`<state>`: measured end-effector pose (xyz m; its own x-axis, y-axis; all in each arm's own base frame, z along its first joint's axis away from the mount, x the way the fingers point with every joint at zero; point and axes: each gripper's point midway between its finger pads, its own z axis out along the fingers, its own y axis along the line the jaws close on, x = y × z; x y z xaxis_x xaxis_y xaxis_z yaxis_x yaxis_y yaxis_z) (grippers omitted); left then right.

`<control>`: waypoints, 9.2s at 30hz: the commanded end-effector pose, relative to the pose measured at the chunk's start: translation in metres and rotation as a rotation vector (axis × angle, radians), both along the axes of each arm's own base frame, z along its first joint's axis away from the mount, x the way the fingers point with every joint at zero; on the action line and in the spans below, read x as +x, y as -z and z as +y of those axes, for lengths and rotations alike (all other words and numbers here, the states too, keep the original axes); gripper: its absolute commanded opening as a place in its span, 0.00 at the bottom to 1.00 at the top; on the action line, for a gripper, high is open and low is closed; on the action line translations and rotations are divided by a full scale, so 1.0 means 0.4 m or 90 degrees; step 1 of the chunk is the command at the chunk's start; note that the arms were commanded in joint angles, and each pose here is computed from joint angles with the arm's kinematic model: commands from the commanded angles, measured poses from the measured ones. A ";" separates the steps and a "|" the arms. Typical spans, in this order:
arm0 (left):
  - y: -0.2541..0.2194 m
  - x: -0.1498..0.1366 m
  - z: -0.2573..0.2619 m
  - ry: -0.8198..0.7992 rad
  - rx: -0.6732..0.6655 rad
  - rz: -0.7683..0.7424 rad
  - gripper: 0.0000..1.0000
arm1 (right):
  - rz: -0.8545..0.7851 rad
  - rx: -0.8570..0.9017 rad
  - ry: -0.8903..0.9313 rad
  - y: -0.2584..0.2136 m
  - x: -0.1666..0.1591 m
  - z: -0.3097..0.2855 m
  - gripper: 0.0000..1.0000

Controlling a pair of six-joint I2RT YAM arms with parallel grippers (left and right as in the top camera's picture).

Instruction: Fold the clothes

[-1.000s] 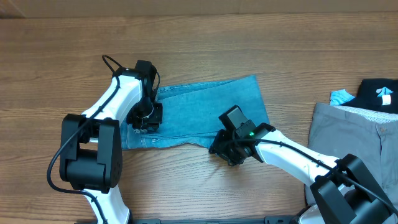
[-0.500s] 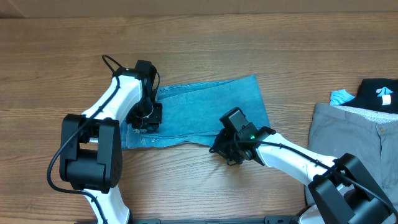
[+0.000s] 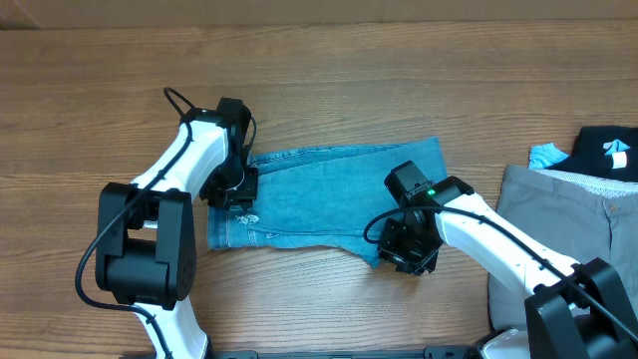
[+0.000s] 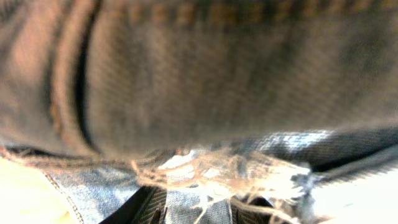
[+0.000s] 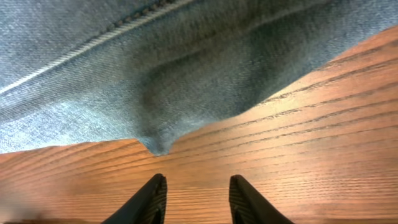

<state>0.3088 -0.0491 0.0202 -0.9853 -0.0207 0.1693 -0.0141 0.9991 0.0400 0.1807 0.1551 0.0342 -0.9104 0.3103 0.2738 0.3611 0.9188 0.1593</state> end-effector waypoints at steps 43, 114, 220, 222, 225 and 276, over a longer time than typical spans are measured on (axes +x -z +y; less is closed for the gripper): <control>0.132 -0.085 0.005 -0.156 -0.351 -0.041 0.74 | -0.110 0.157 0.041 0.119 0.212 0.135 0.04; 0.118 -0.081 0.317 -0.280 -0.337 -0.158 1.00 | -0.176 0.227 -0.034 0.010 0.217 0.164 0.04; -0.141 -0.069 -0.018 -0.053 -0.078 0.078 0.79 | -0.219 0.087 -0.103 -0.022 0.169 0.144 0.04; -0.094 -0.099 -0.012 -0.055 -0.072 0.096 0.73 | -0.195 0.054 -0.070 -0.010 0.161 0.110 0.04; -0.053 -0.135 -0.001 -0.054 -0.060 0.117 0.71 | -0.187 0.045 -0.064 -0.007 0.159 0.097 0.09; 0.011 0.004 -0.205 0.077 -0.440 -0.113 1.00 | -0.053 0.186 0.014 0.122 0.186 0.166 0.04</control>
